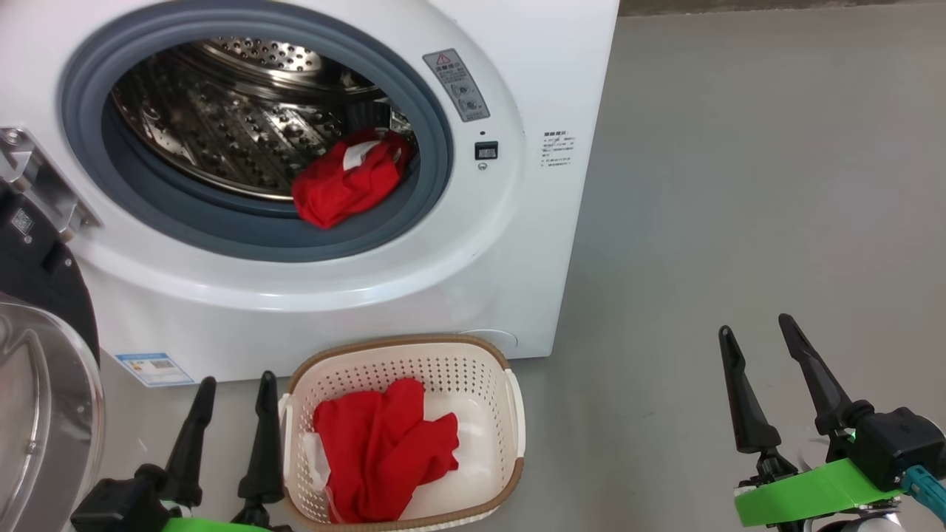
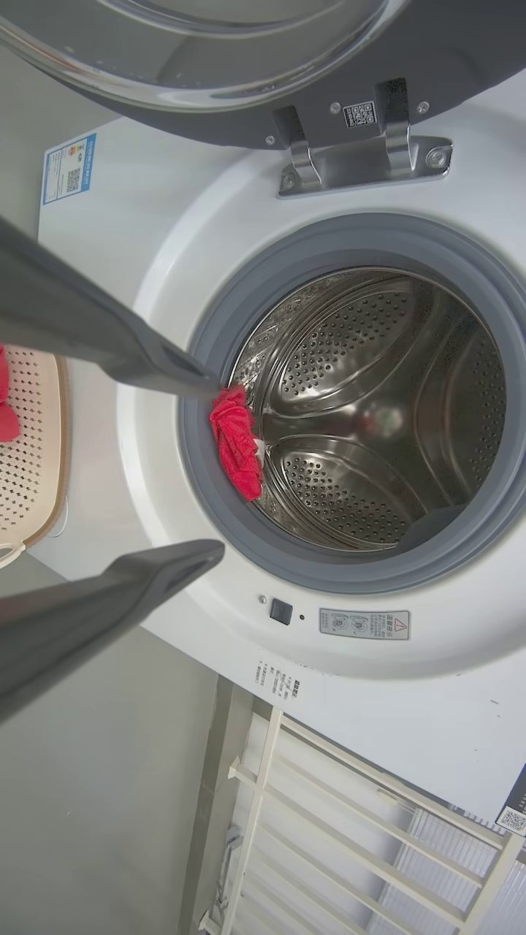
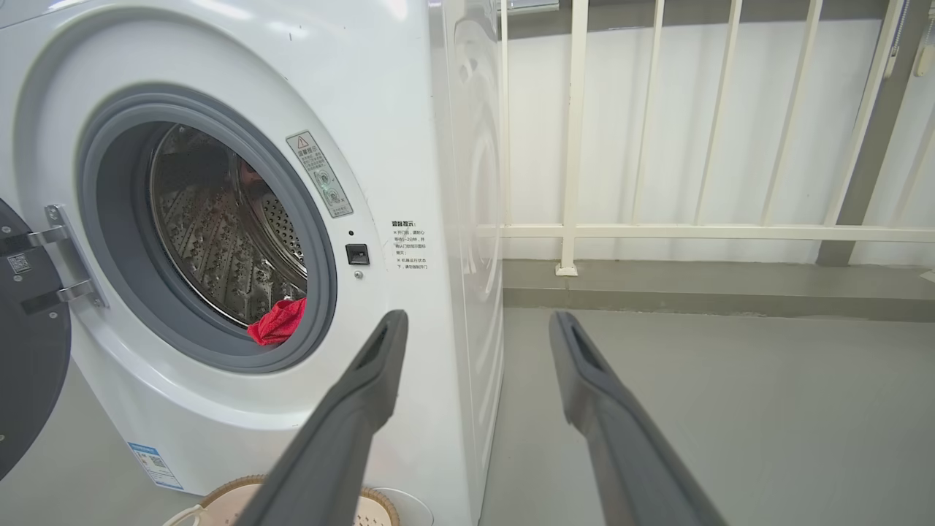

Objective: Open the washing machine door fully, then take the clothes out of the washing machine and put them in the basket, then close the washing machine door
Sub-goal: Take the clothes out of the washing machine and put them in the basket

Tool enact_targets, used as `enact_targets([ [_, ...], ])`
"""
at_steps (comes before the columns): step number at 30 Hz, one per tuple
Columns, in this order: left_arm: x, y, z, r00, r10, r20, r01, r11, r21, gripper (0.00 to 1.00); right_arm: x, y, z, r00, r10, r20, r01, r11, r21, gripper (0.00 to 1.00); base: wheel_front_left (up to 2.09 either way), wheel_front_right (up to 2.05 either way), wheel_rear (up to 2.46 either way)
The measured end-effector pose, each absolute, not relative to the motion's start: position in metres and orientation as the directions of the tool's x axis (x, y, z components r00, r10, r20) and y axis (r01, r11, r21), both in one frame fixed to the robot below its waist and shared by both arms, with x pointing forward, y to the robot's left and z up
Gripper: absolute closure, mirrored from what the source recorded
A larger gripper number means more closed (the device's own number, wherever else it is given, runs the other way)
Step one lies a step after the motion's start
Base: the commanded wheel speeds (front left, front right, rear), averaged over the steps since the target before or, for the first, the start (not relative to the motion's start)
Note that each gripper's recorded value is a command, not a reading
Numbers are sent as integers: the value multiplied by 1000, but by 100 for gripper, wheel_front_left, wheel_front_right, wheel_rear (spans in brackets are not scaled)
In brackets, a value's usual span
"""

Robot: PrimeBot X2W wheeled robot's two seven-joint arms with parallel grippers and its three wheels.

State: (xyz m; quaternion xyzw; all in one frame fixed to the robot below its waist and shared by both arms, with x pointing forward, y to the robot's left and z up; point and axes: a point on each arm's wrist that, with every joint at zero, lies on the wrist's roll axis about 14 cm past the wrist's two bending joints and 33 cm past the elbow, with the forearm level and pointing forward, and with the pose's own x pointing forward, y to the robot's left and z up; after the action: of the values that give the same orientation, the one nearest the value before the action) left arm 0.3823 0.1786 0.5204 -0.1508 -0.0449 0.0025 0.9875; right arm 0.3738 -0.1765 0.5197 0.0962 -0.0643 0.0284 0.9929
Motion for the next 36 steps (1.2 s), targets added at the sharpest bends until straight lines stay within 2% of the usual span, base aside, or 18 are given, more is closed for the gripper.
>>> enact_targets([
  [8,387,174,512,998,3,61,15,953,-303,0,376,-177,514,992,42,118,-64,980,188,0,0,0,0],
  [15,412,169,511,998,-22,56,38,950,-309,0,381,-175,503,995,47,85,-63,980,191,0,0,0,0],
  [36,536,171,505,994,-40,98,70,945,-318,0,441,-162,478,994,97,55,-104,982,155,0,0,0,0],
])
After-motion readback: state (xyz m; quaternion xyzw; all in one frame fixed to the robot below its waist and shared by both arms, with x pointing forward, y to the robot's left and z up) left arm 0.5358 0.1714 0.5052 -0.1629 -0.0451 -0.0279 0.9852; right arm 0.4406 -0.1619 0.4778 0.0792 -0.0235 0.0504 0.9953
